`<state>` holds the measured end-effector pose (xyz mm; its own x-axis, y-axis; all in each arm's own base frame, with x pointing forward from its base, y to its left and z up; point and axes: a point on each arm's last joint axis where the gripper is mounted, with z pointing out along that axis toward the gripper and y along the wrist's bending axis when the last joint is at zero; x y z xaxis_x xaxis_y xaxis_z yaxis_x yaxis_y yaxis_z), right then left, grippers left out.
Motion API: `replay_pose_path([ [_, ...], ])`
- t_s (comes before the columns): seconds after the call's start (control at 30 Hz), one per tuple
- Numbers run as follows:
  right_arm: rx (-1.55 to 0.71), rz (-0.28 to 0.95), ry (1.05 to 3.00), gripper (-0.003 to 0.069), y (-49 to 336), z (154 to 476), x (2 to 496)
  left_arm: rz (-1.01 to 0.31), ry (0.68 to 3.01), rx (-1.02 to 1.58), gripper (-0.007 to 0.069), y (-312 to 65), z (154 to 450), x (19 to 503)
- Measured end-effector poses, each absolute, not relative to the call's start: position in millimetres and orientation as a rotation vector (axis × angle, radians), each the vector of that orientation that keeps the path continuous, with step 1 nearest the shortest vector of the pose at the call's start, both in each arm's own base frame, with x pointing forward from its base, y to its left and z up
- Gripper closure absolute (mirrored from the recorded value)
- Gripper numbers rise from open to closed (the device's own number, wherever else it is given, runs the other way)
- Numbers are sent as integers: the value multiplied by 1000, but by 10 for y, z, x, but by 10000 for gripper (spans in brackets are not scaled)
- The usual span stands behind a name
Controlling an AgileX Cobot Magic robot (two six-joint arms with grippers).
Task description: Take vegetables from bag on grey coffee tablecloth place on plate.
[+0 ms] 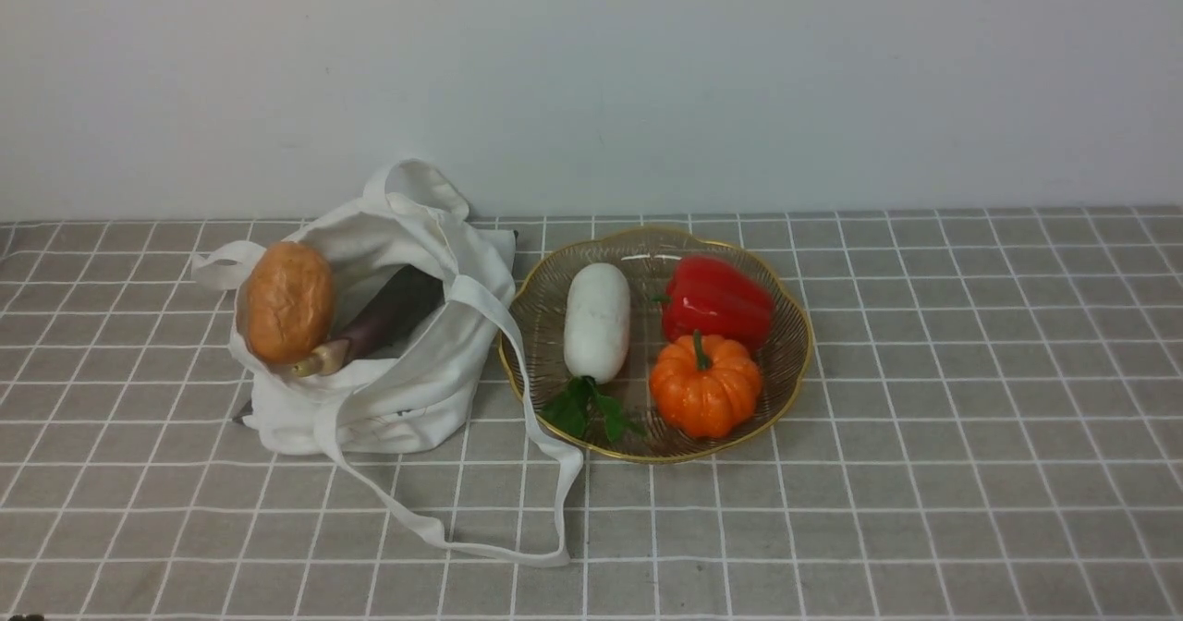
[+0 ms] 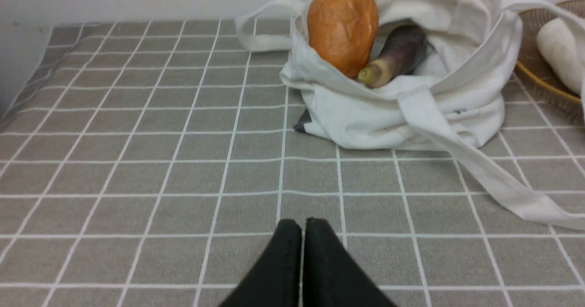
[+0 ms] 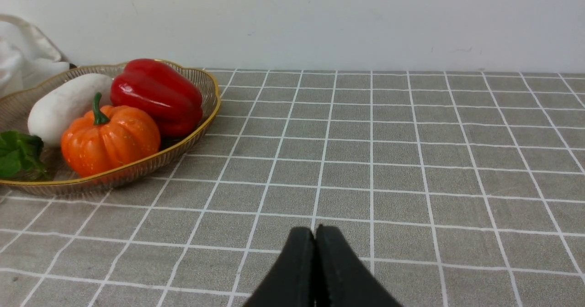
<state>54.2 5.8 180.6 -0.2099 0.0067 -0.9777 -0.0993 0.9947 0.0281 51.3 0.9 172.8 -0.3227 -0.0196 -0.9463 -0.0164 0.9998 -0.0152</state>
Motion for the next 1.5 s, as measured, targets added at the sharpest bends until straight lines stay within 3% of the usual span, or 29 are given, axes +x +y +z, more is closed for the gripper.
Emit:
replay_pose_path([
  [1.5,-68,97,1780,674,58,1806,542,-3,1891,-25,630,9,1701,521],
])
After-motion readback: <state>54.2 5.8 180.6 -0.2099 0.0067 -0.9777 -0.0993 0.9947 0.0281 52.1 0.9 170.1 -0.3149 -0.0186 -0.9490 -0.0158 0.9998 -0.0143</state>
